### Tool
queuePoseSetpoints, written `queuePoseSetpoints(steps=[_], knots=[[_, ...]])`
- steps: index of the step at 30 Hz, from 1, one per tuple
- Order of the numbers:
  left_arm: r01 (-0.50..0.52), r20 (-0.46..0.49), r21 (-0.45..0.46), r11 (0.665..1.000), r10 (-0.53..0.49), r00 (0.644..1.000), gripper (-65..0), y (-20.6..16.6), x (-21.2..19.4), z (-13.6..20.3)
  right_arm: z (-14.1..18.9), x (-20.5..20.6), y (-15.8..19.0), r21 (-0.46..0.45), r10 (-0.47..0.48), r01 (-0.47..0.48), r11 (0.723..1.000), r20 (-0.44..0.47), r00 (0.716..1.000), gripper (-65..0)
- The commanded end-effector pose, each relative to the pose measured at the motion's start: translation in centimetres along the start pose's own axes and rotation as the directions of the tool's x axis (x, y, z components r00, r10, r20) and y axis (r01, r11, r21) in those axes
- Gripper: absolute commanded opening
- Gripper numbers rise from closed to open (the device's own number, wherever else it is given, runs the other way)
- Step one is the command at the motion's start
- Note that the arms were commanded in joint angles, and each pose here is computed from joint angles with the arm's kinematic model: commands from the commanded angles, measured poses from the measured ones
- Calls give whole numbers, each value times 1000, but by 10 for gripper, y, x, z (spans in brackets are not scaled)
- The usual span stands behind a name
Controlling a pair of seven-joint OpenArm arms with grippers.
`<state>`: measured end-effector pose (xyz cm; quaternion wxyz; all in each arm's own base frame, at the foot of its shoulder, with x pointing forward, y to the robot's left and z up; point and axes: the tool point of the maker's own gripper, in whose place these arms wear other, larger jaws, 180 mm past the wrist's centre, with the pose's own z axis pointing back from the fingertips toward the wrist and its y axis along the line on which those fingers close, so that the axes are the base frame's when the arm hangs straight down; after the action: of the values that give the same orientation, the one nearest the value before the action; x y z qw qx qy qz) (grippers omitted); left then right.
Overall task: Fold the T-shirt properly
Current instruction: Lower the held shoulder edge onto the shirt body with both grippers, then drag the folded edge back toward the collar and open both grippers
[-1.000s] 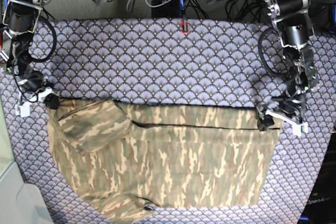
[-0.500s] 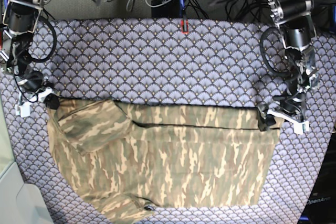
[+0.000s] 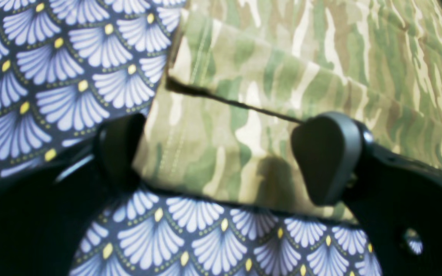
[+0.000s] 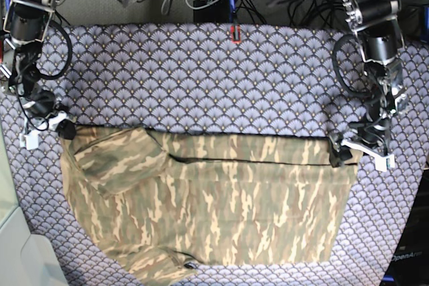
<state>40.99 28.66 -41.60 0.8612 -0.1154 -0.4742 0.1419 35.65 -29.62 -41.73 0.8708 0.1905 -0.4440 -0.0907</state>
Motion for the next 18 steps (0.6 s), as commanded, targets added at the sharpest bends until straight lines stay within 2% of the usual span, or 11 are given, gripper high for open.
queuePoseSetpoints(steps=[1,3,9,10,13,18], knots=[[15,-26,22,1000,-14,1000,-84,6,2,1,4,23,0,11,25,-25,1000,55,998,-650],[15,-26,22,1000,-14,1000,-176,6,2,1,4,23,0,11,25,-25,1000,55,998,-650],[12,-25,27,1000,-11,1000,-626,8,2,1,4,22,-1,11,24,-25,1000,52,998,-650],[7,-27,46,999,-5,1000,-650,11,2,1,4,22,-1,11,24,-25,1000,52,998,-650],[-23,-27,134,991,26,999,-631,27,-1,4,4,18,-1,11,26,-26,1000,28,999,-650],[-13,-27,160,987,18,999,-645,38,2,9,4,17,0,12,27,-27,1000,22,999,-650]])
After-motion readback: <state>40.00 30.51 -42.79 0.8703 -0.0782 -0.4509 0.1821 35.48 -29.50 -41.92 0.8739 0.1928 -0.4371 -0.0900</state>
